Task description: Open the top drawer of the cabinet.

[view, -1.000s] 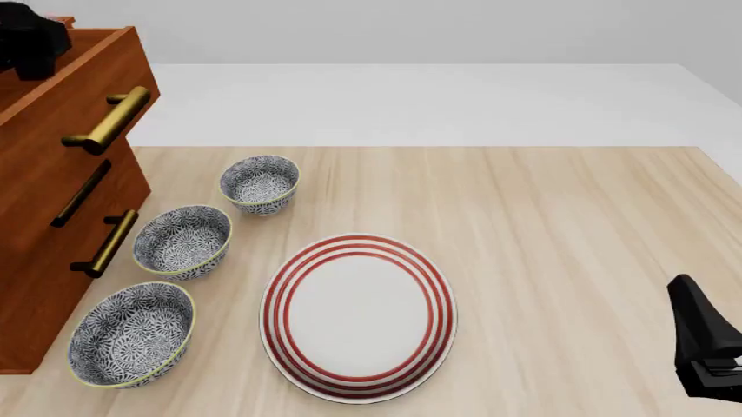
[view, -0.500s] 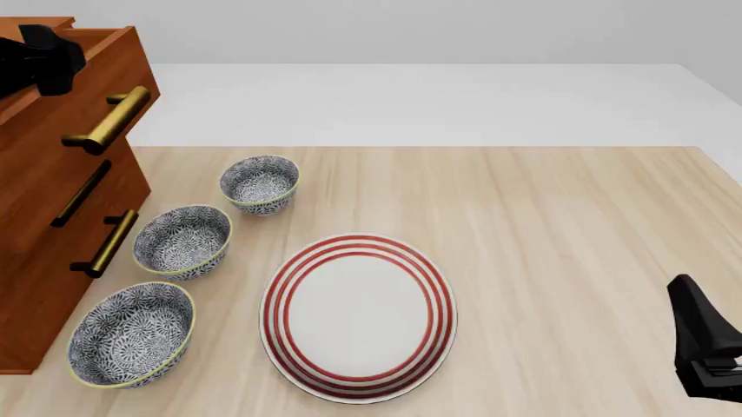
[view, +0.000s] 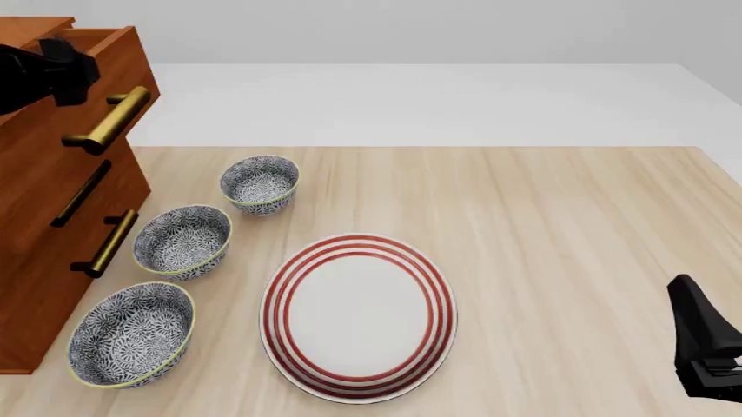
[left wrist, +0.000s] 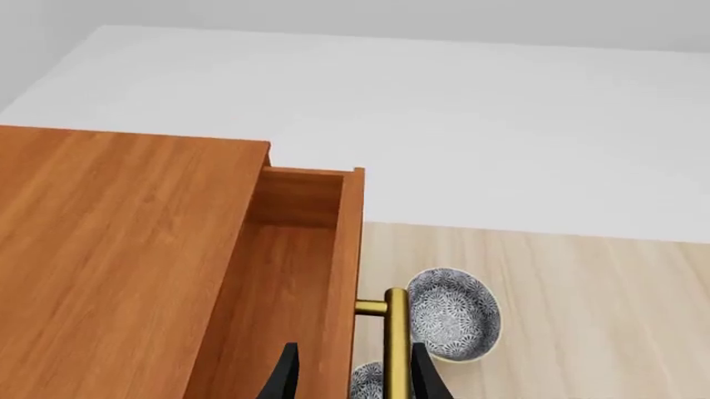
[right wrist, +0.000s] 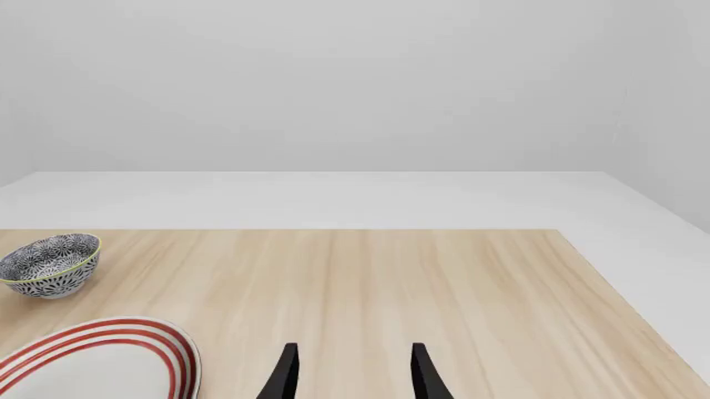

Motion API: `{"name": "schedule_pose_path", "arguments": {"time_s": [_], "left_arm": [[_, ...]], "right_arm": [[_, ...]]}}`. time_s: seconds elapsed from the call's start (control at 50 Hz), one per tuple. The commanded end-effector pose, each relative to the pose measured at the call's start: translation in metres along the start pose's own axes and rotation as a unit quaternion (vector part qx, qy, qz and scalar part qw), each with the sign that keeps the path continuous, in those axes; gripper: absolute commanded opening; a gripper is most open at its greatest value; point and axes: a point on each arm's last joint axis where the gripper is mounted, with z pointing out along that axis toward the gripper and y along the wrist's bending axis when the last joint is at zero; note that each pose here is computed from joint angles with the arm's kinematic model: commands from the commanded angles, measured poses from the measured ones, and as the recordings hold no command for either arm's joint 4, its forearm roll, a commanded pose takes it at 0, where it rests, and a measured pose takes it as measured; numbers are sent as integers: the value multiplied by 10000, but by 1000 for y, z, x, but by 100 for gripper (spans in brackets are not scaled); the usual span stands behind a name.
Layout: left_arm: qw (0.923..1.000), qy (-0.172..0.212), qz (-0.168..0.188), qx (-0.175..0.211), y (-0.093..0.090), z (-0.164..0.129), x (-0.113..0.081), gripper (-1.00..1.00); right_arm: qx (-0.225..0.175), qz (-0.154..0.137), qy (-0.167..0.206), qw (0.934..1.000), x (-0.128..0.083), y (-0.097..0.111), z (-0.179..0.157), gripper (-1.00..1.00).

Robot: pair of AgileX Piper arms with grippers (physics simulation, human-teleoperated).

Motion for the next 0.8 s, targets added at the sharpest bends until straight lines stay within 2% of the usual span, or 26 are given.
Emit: {"name": "schedule_pose_path", "arguments": {"time_s": [0.02,0.8], "left_arm": [[10000,35,-15,-14,1,4,1,100],[9998,172,-90,-29,2,15,14,100]], "right_arm": [[1,0,0,10000,0,0,0,100],[0,0,-1,10000,0,0,0,100]]}}
